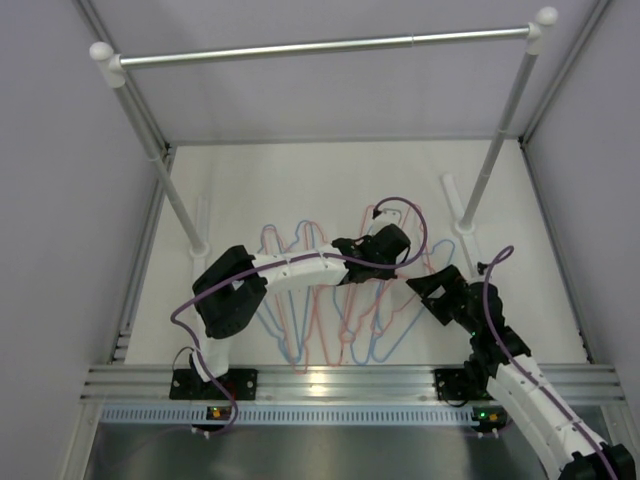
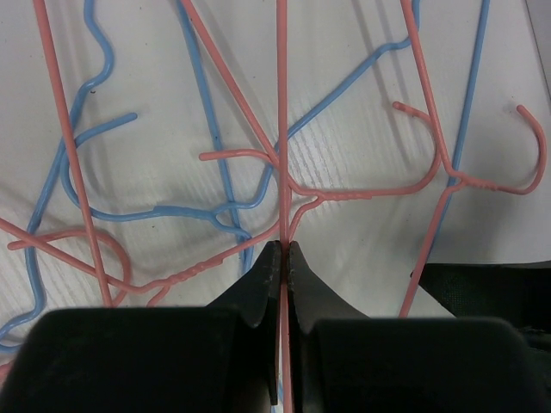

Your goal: Organize the hangers

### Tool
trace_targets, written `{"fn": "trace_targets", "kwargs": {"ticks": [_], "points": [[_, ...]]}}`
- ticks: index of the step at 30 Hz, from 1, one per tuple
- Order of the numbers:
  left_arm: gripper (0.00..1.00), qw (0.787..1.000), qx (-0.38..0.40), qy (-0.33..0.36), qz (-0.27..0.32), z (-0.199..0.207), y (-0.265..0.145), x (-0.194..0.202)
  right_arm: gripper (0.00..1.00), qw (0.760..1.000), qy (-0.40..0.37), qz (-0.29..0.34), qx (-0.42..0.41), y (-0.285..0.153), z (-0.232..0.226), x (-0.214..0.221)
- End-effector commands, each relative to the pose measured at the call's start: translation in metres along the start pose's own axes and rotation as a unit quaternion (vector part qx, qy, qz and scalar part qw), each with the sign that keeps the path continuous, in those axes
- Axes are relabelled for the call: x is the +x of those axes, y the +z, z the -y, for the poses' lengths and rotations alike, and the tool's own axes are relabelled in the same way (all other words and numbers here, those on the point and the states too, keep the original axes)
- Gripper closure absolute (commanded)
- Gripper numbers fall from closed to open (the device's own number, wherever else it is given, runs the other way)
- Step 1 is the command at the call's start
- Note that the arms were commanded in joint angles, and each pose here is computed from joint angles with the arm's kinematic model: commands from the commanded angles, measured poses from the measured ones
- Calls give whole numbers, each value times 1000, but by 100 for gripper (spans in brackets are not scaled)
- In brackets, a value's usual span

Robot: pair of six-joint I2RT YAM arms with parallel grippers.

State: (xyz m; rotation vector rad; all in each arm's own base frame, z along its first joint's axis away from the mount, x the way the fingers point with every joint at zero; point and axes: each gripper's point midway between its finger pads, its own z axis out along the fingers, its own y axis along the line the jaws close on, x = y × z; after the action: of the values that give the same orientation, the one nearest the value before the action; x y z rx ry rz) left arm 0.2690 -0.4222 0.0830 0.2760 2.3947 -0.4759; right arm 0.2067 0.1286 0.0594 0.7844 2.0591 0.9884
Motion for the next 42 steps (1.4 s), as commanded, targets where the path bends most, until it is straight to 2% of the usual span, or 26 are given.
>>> {"fn": "trace_targets", "kwargs": {"ticks": [1,9,13,24,31,42], "points": [[100,999,26,-23,26,12,-10,-18,13,998,7,24,-60,6,-24,-7],[100,999,27,-26,27,13,-6,-18,18,998,23,4,-61,12,-31,10],[100,999,28,-26,26,14,-5,-17,20,998,37,-4,-49,15,-12,24],[100,999,26,-29,21,11,-1,-11,29,995,75,20,-59,16,-9,27],[100,999,24,-31,18,7,-2,-6,54,995,76,29,-52,16,-7,27],[100,999,22,-34,17,3,-2,-1,72,998,54,37,-7,15,4,36]]}}
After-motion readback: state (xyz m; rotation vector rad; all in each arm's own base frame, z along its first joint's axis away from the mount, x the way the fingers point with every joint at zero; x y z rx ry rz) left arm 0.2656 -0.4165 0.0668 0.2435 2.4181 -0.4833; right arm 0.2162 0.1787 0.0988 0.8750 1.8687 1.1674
